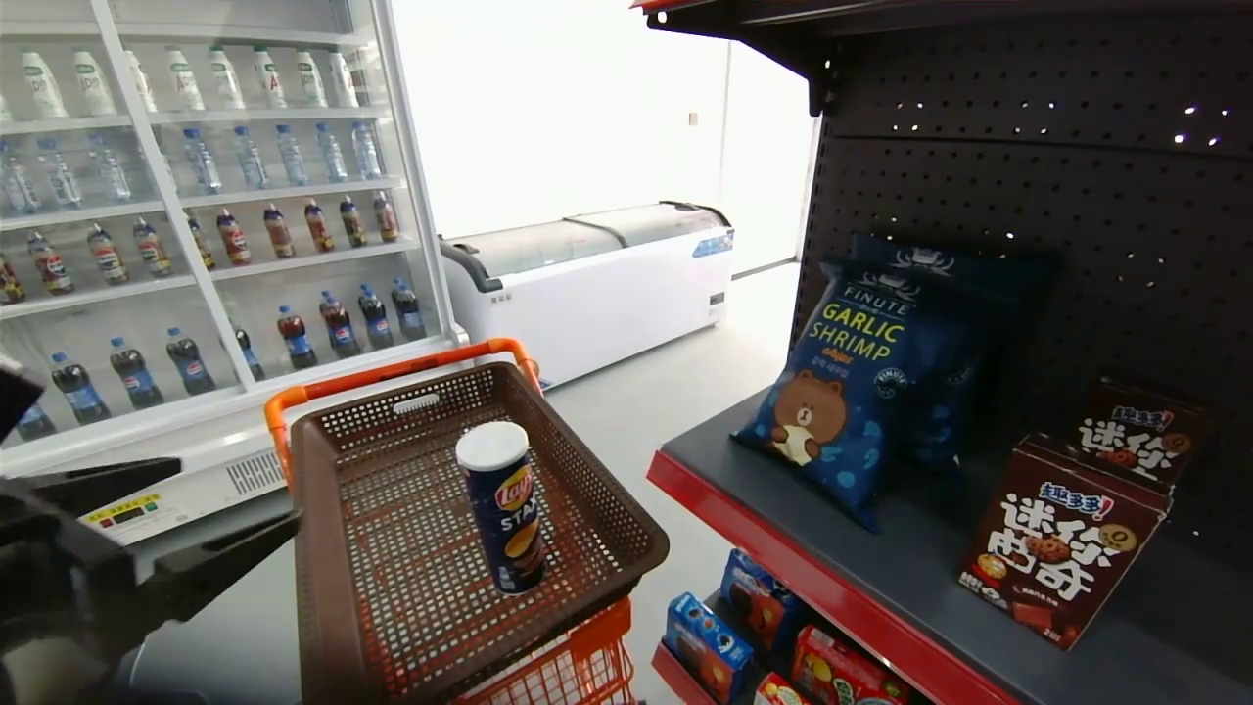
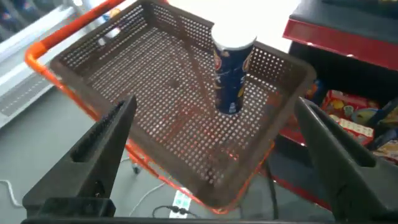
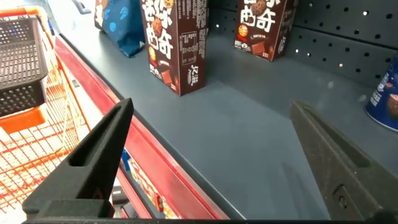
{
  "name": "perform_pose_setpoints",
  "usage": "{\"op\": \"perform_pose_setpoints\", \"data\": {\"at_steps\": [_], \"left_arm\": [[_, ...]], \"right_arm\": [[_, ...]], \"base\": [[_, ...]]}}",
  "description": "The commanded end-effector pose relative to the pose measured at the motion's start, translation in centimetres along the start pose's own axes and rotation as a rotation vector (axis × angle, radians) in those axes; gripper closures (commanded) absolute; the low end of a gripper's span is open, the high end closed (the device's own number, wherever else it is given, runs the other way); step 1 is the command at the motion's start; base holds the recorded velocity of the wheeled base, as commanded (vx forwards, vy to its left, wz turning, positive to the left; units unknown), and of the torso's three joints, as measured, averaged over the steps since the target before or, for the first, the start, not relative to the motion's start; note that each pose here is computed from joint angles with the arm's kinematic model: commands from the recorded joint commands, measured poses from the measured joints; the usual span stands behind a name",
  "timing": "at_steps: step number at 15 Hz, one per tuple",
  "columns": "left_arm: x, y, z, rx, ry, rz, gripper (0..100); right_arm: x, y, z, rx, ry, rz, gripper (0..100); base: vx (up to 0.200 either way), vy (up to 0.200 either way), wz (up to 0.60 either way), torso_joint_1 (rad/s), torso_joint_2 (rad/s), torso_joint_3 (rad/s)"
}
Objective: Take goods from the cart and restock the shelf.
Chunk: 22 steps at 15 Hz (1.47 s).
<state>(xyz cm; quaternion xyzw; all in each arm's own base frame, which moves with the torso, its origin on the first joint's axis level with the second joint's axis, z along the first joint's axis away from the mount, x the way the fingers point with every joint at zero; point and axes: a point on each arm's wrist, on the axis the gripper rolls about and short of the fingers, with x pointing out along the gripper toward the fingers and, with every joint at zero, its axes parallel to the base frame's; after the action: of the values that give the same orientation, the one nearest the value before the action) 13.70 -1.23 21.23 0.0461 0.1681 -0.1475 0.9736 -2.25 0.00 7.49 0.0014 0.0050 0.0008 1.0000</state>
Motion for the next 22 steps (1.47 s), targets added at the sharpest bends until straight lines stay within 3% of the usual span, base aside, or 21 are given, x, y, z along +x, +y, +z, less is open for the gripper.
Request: {"op": "perform_pose_setpoints", "data": {"at_steps": [1, 3, 6, 11, 14, 16, 18, 20, 22], "left_arm": [[8.1, 1.6, -0.7, -0.026, 0.114, -0.082, 0], [10.3, 1.8, -1.6, -0.030, 0.138, -0.112, 0], [13.0, 1.5, -3.0, 0.001, 0.159, -0.157, 0], [16.5, -0.4, -5.7, 0.025, 0.189, -0.233, 0], [18.4, -0.7, -7.0, 0.039, 0.197, -0.224, 0], [20.1, -0.6, -8.4, 0.052, 0.235, -0.179, 0], [20.7, -0.7, -8.7, 0.055, 0.226, -0.181, 0], [22.7, -0.9, -9.7, 0.067, 0.182, -0.184, 0], [23.8, -0.8, -9.9, 0.069, 0.180, -0.177, 0]], "right_arm": [[0.0, 0.0, 0.0, 0.000, 0.001, 0.000, 0], [0.0, 0.0, 0.0, 0.000, 0.001, 0.000, 0], [0.0, 0.0, 0.0, 0.000, 0.001, 0.000, 0], [0.0, 0.0, 0.0, 0.000, 0.001, 0.000, 0], [0.0, 0.0, 0.0, 0.000, 0.001, 0.000, 0], [0.0, 0.0, 0.0, 0.000, 0.001, 0.000, 0], [0.0, 0.0, 0.0, 0.000, 0.001, 0.000, 0], [0.0, 0.0, 0.0, 0.000, 0.001, 0.000, 0], [0.0, 0.0, 0.0, 0.000, 0.001, 0.000, 0]], "base": [[0.000, 0.000, 0.00, 0.000, 0.00, 0.000], [0.000, 0.000, 0.00, 0.000, 0.00, 0.000], [0.000, 0.000, 0.00, 0.000, 0.00, 0.000], [0.000, 0.000, 0.00, 0.000, 0.00, 0.000], [0.000, 0.000, 0.00, 0.000, 0.00, 0.000], [0.000, 0.000, 0.00, 0.000, 0.00, 0.000], [0.000, 0.000, 0.00, 0.000, 0.00, 0.000], [0.000, 0.000, 0.00, 0.000, 0.00, 0.000], [0.000, 0.000, 0.00, 0.000, 0.00, 0.000]]}}
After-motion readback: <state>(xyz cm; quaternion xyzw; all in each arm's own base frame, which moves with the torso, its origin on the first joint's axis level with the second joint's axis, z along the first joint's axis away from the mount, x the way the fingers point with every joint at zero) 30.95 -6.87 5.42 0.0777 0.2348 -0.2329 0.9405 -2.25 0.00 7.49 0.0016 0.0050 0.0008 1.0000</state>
